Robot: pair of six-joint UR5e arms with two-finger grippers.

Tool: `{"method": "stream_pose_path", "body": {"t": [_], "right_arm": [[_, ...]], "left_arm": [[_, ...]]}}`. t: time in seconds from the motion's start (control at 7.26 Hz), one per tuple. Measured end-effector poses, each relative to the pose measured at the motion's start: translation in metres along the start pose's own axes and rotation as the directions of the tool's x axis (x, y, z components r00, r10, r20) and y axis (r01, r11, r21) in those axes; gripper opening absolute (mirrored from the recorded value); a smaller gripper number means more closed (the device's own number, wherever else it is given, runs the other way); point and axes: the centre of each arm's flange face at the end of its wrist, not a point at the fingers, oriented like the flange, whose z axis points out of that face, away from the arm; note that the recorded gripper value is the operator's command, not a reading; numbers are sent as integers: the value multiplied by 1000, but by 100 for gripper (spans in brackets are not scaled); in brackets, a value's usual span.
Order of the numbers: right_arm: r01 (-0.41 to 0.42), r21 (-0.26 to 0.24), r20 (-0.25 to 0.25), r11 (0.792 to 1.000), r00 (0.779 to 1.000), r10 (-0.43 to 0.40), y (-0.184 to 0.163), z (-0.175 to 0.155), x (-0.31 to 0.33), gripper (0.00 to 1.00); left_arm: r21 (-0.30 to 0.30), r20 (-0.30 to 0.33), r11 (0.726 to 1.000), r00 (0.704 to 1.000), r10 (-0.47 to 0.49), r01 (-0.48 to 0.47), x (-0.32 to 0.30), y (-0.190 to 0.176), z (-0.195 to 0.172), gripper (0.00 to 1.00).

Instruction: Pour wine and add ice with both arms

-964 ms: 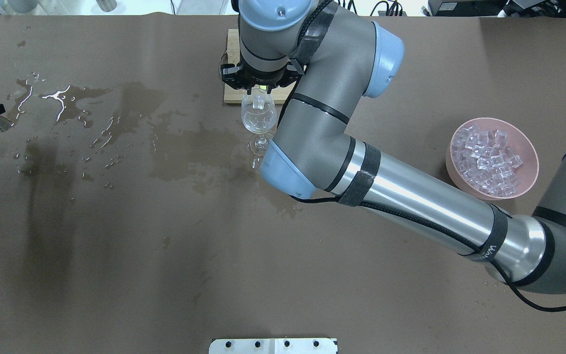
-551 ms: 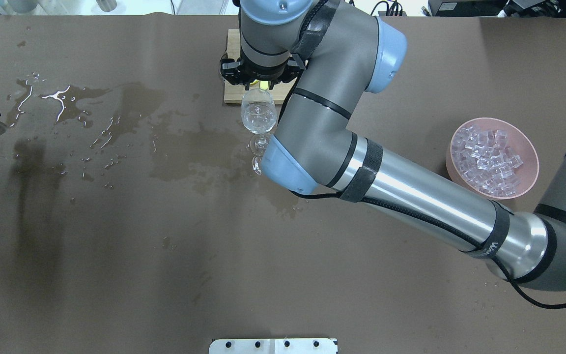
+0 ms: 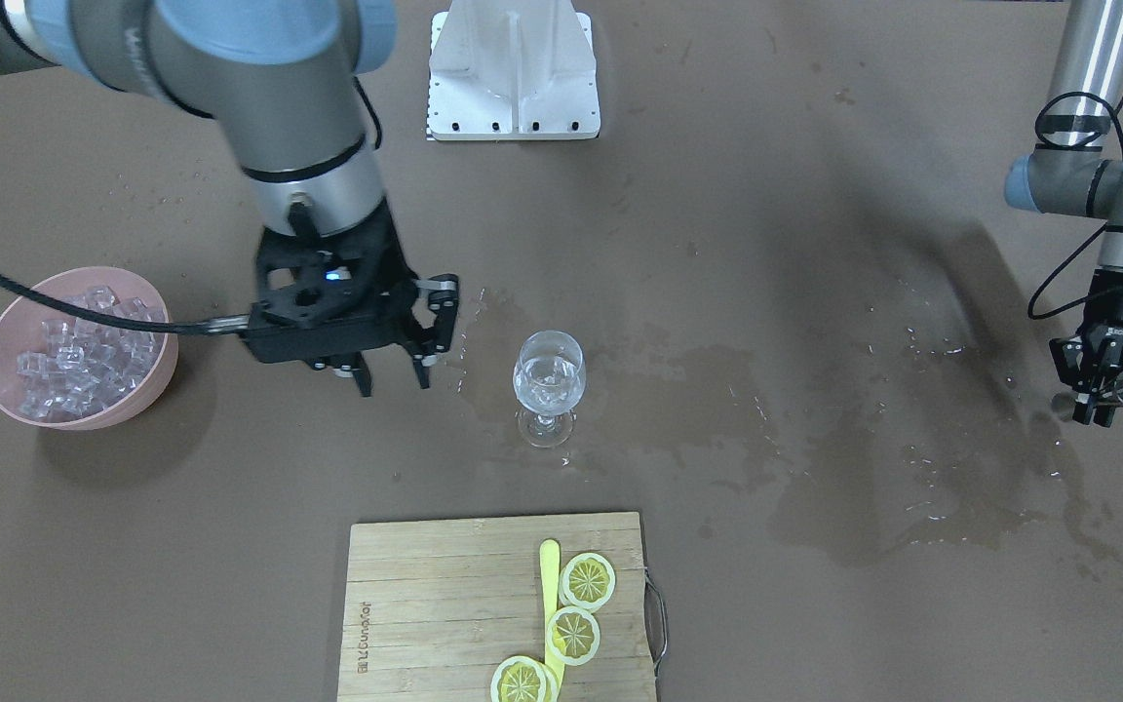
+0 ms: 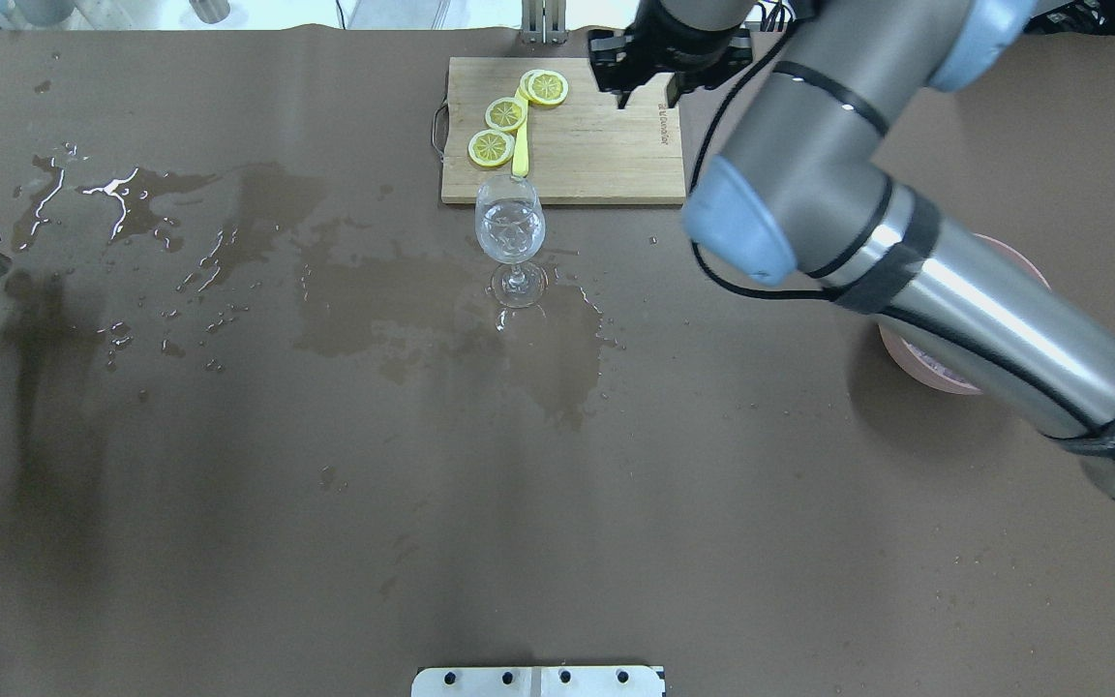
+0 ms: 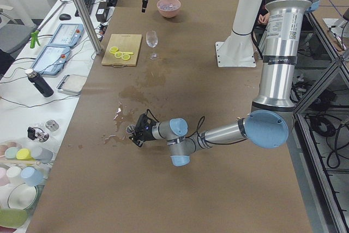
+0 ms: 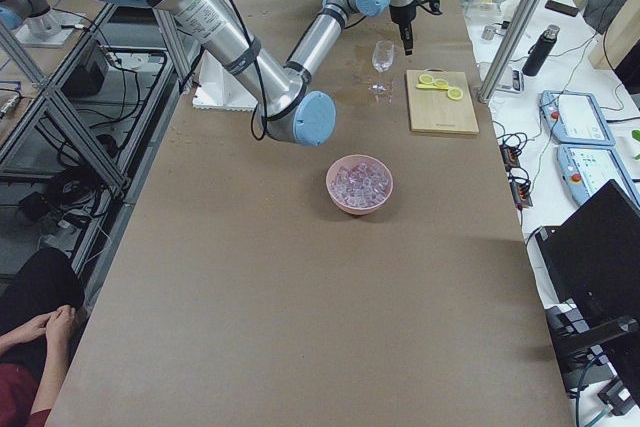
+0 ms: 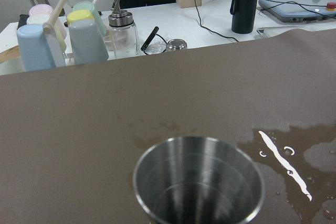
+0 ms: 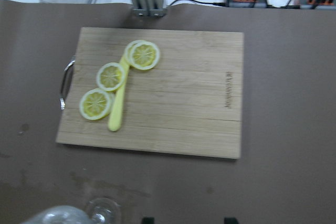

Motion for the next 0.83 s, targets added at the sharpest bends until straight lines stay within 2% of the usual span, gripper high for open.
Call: {"method": "stream_pose_path", "body": {"t": [0.41,0.55,0.83], "right_arm": [[30,-65,-4,997,1000,-31,-11,-30,191,76],[49,-80,-26,996,998,-51,-11,-30,243,76],[90,-132,-87,987,991,-102,-21,-16,343,77]], "left_arm": [[-18,-4,1000,1000,5,-5,5,6,4,0],[-17,-10,1000,1000,6,-6,7,6,4,11],[-11,-19,1000,1000,7,-7,10,3,4,19]]}}
